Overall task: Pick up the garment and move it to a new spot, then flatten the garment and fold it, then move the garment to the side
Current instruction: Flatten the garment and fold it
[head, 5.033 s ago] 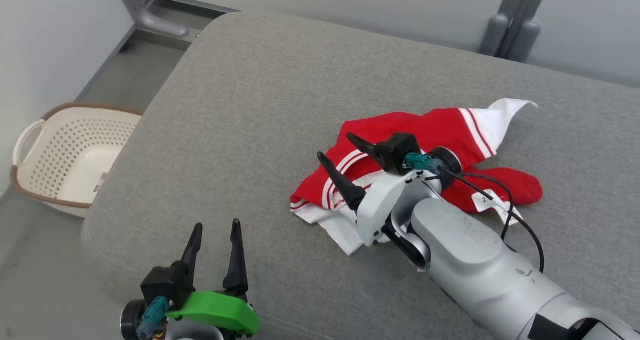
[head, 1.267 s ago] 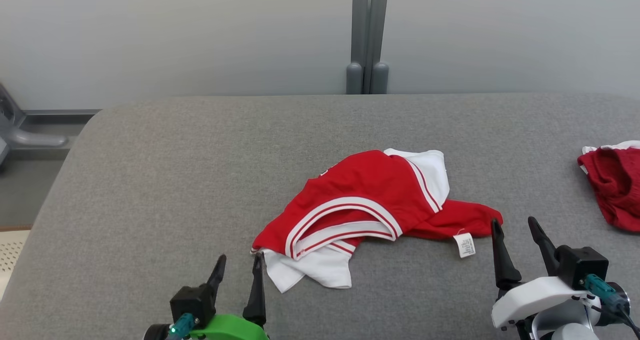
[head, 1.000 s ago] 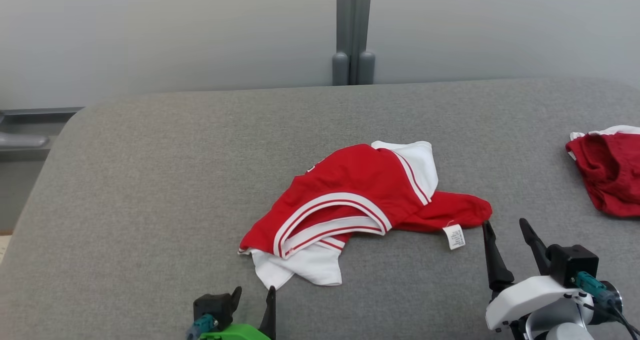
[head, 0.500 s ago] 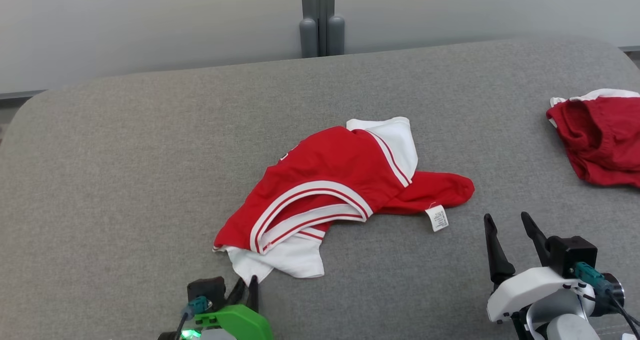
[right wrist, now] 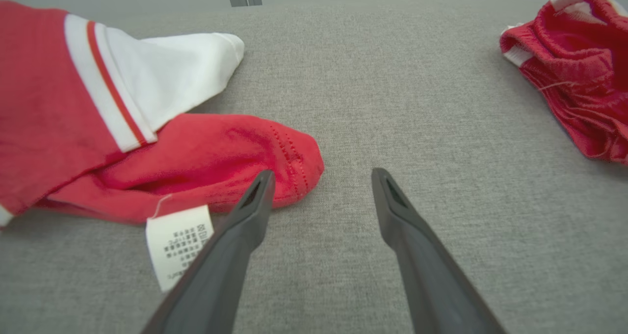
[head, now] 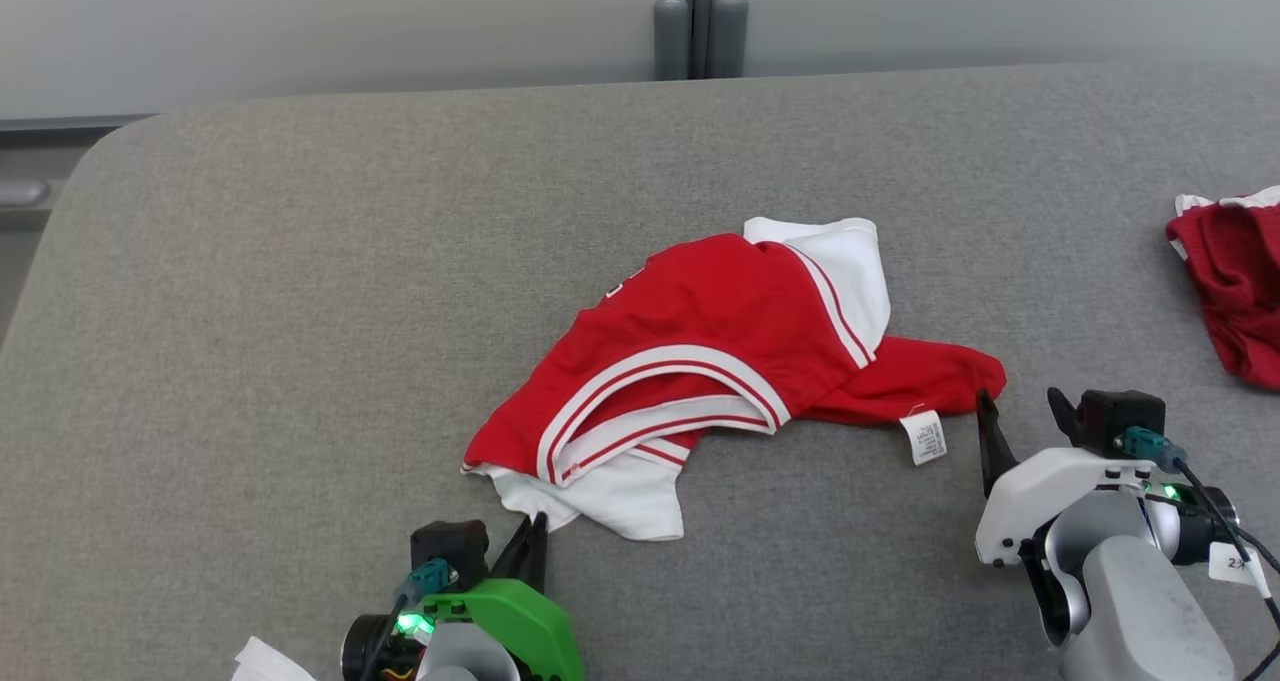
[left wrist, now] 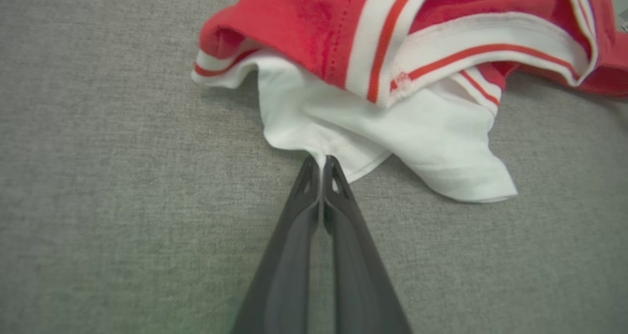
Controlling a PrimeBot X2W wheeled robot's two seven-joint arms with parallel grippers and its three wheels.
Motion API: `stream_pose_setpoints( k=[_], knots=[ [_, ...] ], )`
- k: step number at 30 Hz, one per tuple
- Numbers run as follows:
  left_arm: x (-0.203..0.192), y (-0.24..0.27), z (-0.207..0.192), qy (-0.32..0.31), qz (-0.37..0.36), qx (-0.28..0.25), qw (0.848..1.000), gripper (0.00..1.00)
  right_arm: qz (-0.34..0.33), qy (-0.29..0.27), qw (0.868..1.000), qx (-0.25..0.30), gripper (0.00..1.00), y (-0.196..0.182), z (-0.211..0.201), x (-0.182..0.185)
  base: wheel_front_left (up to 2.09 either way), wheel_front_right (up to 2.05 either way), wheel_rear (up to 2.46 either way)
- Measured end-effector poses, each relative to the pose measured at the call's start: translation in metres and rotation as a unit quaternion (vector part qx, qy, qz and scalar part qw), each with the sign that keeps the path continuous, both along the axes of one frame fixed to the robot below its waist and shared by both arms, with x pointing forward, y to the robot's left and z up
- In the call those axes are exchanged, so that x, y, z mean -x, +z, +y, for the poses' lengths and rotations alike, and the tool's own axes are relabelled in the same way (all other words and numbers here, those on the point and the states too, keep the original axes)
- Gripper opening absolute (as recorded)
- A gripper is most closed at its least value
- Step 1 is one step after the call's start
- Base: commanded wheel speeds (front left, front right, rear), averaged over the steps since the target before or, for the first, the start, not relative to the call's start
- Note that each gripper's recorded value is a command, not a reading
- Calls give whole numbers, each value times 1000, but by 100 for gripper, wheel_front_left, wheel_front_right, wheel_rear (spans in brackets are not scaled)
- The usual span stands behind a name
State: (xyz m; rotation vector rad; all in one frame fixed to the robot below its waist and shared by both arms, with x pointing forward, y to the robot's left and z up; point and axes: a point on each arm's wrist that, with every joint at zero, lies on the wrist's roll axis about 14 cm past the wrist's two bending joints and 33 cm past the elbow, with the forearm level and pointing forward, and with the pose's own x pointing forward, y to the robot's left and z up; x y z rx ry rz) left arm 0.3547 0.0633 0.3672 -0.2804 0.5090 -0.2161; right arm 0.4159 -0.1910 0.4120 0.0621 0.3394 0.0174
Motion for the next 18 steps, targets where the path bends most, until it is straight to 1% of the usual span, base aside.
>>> stream_pose_setpoints(
  k=[2, 5, 8, 9, 10, 11, 13, 15, 18],
  knots=[
    [-1, 0, 3, 5, -3, -1, 1000, 0, 5, 9, 1000, 5, 100, -4, 5, -7, 0, 0, 0],
    [-1, -1, 8, 13, -4, -3, 1000, 0, 23, 8, 1000, -10, 100, -14, 11, -13, 0, 0, 0],
    [-1, -1, 12, 21, -5, -5, 1000, 0, 63, 8, 998, -11, 100, -33, 13, -10, 0, 0, 0],
    [-1, -1, 13, 22, -6, -5, 1000, 0, 69, 9, 997, -14, 91, -36, 14, -10, 0, 0, 0],
    [0, -1, 14, 25, -6, -6, 1000, 0, 74, 8, 997, -18, 45, -38, 16, -11, 0, 0, 0],
    [0, -1, 16, 27, -7, -6, 1000, 0, 76, 8, 997, -22, 37, -38, 17, -12, 0, 0, 0],
    [-1, 1, 17, 30, -11, -7, 999, 0, 75, 8, 997, -34, 0, -38, 21, -13, 0, 0, 0],
    [0, 4, 18, 33, -19, -7, 999, 0, 68, 5, 997, -47, 0, -36, 24, -12, 0, 0, 0],
    [0, 12, 19, 34, -35, -4, 999, 0, 52, 5, 997, -49, 0, -30, 25, -12, 0, 0, 0]
  ],
)
